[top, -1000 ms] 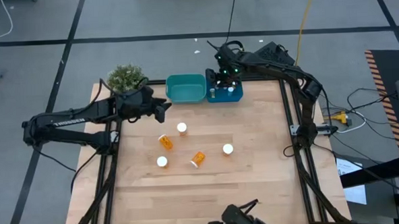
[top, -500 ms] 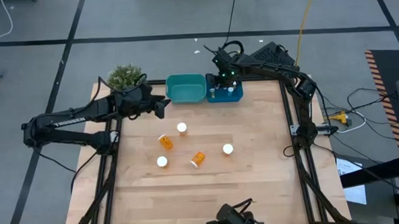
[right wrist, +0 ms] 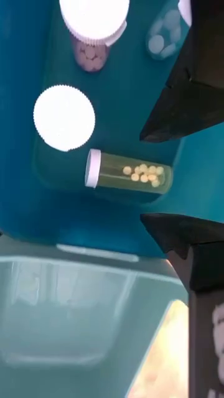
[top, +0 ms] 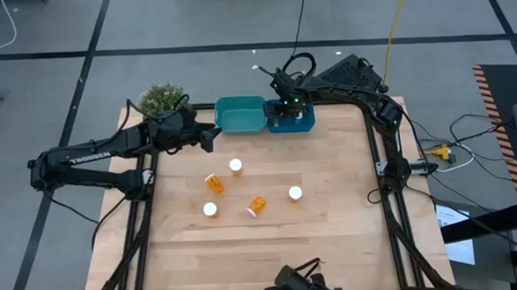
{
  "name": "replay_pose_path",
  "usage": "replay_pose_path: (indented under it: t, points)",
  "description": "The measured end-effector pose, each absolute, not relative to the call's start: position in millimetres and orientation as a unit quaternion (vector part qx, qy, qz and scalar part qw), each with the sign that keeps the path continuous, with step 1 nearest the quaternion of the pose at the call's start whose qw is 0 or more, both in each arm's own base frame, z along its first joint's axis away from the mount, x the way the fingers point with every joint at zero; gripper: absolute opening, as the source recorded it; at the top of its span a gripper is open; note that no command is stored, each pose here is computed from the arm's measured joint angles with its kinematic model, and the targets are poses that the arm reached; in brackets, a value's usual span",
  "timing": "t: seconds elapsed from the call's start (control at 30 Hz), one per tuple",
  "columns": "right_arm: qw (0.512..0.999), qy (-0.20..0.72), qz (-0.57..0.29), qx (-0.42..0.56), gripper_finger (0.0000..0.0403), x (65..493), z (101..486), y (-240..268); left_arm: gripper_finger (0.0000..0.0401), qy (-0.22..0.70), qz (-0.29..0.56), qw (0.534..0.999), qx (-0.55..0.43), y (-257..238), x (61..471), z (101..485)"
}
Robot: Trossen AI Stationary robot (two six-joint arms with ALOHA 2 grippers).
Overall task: Pick and place medicine bottles into bin by pill shape (circle, oval)
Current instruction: Adjust the small yellow tablet bottle in the blue bin
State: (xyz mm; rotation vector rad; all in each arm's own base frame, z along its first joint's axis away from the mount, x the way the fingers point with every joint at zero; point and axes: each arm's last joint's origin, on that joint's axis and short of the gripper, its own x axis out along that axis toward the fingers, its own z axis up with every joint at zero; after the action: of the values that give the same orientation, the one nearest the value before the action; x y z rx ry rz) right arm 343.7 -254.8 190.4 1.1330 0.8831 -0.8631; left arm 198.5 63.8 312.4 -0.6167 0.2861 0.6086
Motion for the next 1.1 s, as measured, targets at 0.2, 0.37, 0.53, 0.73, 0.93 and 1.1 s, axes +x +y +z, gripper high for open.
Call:
replay_pose_path:
  t: [0.2, 0.37, 0.53, 0.73, 0.93, 1.1]
  points:
    - [0.669, 0.391, -0.385, 0.501, 0.0187, 342.5, 186.1, -254.1, 0.0186, 0.138, 0.294, 0.898, -0.298, 63.8, 198.5, 312.4]
    - [0.666, 0.394, -0.386, 0.502, 0.0187, 340.7, 179.9, -252.7, 0.0186, 0.138, 0.294, 0.897, -0.299, 63.8, 198.5, 312.4]
    - [0.668, 0.384, -0.383, 0.510, 0.0187, 341.3, 175.8, -252.8, 0.0186, 0.137, 0.294, 0.897, -0.301, 63.8, 198.5, 312.4]
    - [0.663, 0.387, -0.384, 0.513, 0.0187, 338.2, 166.4, -250.4, 0.0186, 0.137, 0.295, 0.896, -0.302, 63.8, 198.5, 312.4]
    - [0.669, 0.381, -0.382, 0.511, 0.0187, 339.2, 166.1, -251.1, 0.0186, 0.134, 0.294, 0.897, -0.302, 63.8, 198.6, 312.8]
    - [0.670, 0.381, -0.382, 0.510, 0.0185, 339.5, 165.4, -251.4, 0.0186, 0.134, 0.294, 0.897, -0.302, 63.9, 198.7, 312.8]
